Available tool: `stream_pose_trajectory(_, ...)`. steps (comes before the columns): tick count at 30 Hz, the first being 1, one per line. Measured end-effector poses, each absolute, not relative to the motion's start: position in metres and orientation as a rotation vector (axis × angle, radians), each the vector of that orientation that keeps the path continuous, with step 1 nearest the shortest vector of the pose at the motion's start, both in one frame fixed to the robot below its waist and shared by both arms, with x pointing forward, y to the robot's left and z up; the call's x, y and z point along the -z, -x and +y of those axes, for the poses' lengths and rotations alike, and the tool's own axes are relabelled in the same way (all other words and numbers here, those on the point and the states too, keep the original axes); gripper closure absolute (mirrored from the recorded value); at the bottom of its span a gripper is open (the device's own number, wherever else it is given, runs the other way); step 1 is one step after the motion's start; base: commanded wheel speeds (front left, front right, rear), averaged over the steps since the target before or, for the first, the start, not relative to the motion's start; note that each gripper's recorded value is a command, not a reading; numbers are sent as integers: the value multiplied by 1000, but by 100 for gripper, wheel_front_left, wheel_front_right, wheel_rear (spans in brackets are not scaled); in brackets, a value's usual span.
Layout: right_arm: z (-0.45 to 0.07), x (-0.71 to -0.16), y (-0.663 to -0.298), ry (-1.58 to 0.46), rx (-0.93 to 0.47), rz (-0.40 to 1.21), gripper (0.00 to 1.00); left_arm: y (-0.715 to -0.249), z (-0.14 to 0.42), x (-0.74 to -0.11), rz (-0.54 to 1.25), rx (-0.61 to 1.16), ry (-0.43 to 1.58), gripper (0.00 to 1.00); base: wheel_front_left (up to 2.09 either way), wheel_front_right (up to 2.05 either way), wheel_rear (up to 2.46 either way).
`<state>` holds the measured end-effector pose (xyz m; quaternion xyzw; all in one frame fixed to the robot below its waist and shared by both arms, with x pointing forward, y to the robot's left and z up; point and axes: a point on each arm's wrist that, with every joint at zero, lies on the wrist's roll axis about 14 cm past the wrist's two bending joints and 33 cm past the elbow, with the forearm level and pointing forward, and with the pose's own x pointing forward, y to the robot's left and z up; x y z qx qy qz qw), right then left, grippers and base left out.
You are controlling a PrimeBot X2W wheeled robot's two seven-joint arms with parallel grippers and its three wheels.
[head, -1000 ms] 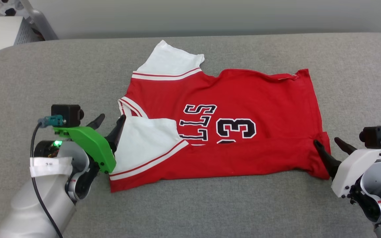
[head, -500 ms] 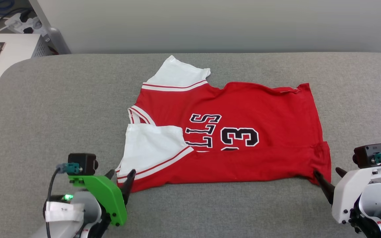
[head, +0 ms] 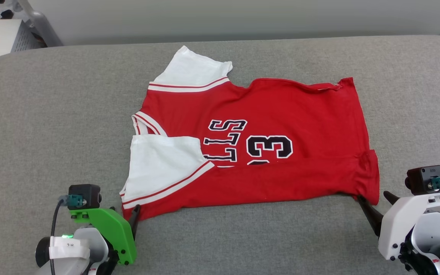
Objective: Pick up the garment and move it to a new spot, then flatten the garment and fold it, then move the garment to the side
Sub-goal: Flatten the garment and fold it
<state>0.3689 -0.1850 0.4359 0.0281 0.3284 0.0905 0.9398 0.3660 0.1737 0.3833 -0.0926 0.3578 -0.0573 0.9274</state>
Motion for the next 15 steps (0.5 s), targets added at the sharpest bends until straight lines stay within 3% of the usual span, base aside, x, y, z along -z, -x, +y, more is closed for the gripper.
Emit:
stream_pose_trajectory(10, -193, -425, -367, -58, -156, 700, 0, -367, 179, -357, 810, 96, 170, 0, 0, 0, 0)
stream_pose_trajectory(11, -193, -424, -368, -58, -155, 702, 0, -367, 178, -354, 828, 98, 179, 100, 0, 0, 0)
stream_pose_trajectory(15, -193, -418, -368, -70, -154, 715, 0, -373, 171, -353, 829, 127, 203, 100, 0, 0, 0)
